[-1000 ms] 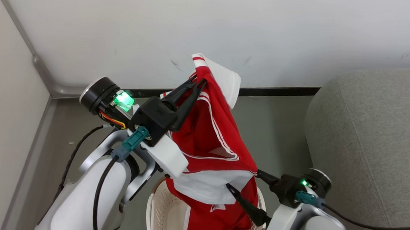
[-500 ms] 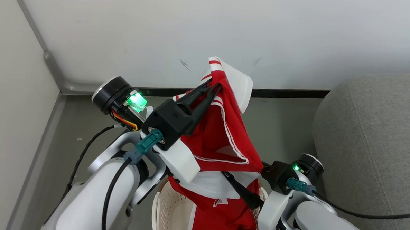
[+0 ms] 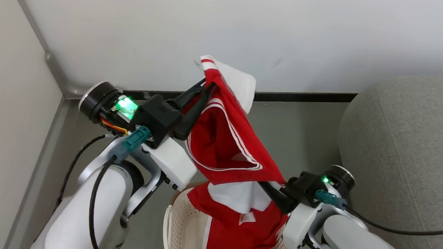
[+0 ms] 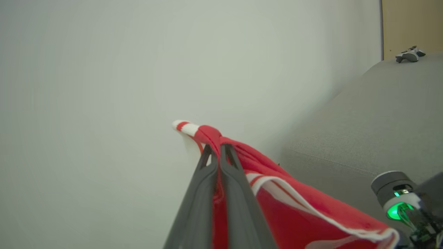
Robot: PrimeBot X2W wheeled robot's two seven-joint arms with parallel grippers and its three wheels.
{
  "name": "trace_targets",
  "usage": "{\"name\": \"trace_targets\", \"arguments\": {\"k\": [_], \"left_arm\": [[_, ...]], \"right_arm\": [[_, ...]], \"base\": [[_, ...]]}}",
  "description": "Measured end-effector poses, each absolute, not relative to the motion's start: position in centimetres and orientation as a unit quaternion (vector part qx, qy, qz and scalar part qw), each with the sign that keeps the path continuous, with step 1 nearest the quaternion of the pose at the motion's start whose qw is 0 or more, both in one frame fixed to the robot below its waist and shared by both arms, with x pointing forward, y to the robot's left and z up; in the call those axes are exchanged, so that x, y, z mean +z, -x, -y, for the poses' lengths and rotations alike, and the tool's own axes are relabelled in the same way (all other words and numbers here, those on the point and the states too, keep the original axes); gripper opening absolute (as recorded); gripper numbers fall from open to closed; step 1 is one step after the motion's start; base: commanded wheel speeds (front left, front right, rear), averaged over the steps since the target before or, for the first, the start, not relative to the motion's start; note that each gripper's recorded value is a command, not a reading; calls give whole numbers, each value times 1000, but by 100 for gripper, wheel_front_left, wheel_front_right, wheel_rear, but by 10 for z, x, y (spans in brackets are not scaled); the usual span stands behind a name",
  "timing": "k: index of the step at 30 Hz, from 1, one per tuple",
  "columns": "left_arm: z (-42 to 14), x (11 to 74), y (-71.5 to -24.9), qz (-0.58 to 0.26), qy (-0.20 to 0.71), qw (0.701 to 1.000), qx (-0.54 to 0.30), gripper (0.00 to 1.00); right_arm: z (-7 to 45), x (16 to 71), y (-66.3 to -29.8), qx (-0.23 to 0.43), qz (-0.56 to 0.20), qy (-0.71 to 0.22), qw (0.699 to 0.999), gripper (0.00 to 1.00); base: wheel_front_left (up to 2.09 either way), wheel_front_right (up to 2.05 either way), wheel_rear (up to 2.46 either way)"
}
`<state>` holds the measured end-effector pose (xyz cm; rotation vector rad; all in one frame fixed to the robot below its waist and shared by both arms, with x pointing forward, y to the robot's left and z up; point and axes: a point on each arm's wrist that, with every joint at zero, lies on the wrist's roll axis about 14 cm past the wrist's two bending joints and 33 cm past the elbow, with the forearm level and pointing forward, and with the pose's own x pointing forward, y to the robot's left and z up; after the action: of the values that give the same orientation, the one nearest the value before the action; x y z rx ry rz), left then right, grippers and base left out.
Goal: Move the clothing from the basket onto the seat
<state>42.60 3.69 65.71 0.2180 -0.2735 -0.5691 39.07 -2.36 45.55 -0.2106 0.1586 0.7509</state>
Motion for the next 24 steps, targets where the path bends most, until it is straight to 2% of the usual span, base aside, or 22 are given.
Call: {"name": "trace_targets", "arguments": {"k": [12, 24], "left_arm": [[-57, 618, -446, 87, -78, 962, -245, 0], [-47, 581, -443, 51, -45, 964, -257, 0]], "right_arm": [[69, 472, -411, 290, -63, 48, 954, 0], [113, 499, -421, 218, -24, -8, 976, 0]], "base": [[0, 0, 0], [0, 0, 0]]}}
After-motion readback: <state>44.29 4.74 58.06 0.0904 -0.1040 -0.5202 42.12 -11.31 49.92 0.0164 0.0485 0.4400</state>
